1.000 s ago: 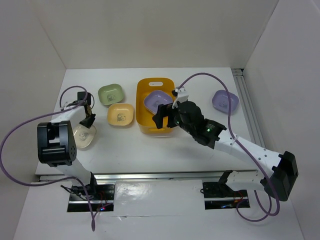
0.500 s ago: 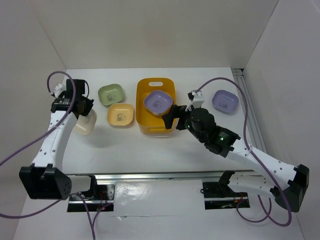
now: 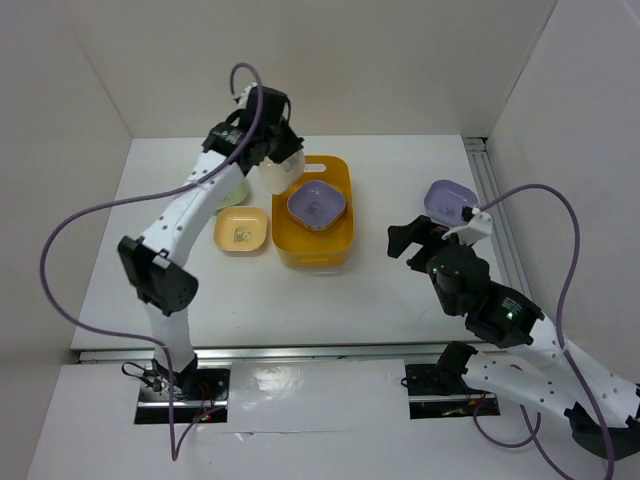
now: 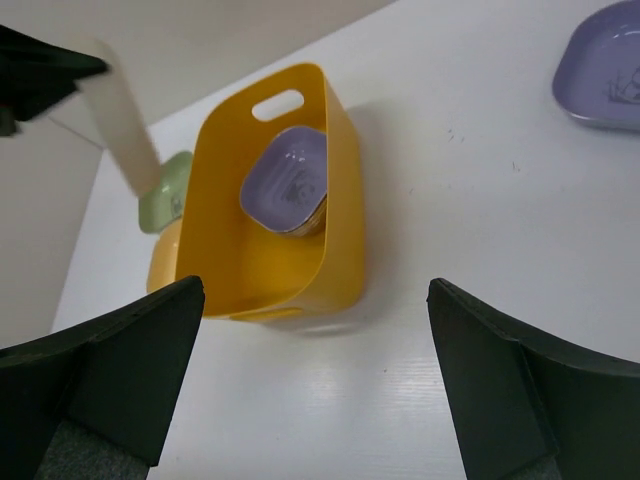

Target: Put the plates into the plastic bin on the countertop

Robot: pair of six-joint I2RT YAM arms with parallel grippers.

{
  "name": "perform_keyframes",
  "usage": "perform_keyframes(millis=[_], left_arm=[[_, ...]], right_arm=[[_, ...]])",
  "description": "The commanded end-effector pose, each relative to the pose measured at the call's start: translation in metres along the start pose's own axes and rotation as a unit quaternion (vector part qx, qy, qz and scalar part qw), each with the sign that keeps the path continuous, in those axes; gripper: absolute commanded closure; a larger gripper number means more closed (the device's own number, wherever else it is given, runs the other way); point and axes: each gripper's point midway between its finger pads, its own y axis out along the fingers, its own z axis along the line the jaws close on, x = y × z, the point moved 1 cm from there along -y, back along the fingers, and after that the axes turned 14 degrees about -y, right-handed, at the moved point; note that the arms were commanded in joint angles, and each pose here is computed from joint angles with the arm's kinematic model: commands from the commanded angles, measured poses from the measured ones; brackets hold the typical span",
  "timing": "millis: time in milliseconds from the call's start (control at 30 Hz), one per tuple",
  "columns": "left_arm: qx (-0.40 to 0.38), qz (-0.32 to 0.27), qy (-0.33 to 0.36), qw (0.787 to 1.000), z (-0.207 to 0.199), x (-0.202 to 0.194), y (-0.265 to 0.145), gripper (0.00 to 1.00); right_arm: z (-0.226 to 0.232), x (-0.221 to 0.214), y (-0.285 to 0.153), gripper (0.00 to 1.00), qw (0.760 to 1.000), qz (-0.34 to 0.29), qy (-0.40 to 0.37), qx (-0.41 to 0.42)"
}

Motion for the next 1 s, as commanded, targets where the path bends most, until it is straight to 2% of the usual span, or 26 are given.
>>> perform_keyframes(millis=[0,233,367,533,967], left_arm=[[-0.009,0.026,-0.035,0.999,-0.023,-0.025,0.023,1.0],[0.001,0.059,-0.114,0.992,-0.024,-0.072,0.073,1.0],[0.034,0.047,-0.143,0.988,0.004,-0.079,0.087,1.0],[0.04,0.036,-0.173,0.983,0.016,-0.081,0.092,1.0],[0.029,0.067,-0.178,0.981,0.014,-0.086,0.123,1.0]], right_arm=[[-0.019,0.022,-0.014,0.0,0.999,-0.024,0.022,-0.037],[-0.018,0.016,-0.017,0.0,1.0,-0.007,0.007,-0.027],[-0.021,0.01,-0.016,0.0,1.0,0.0,-0.005,-0.031],[-0.017,0.007,-0.011,0.0,1.0,-0.001,-0.017,-0.025],[-0.006,-0.015,0.002,0.0,0.999,0.022,-0.044,-0.012]])
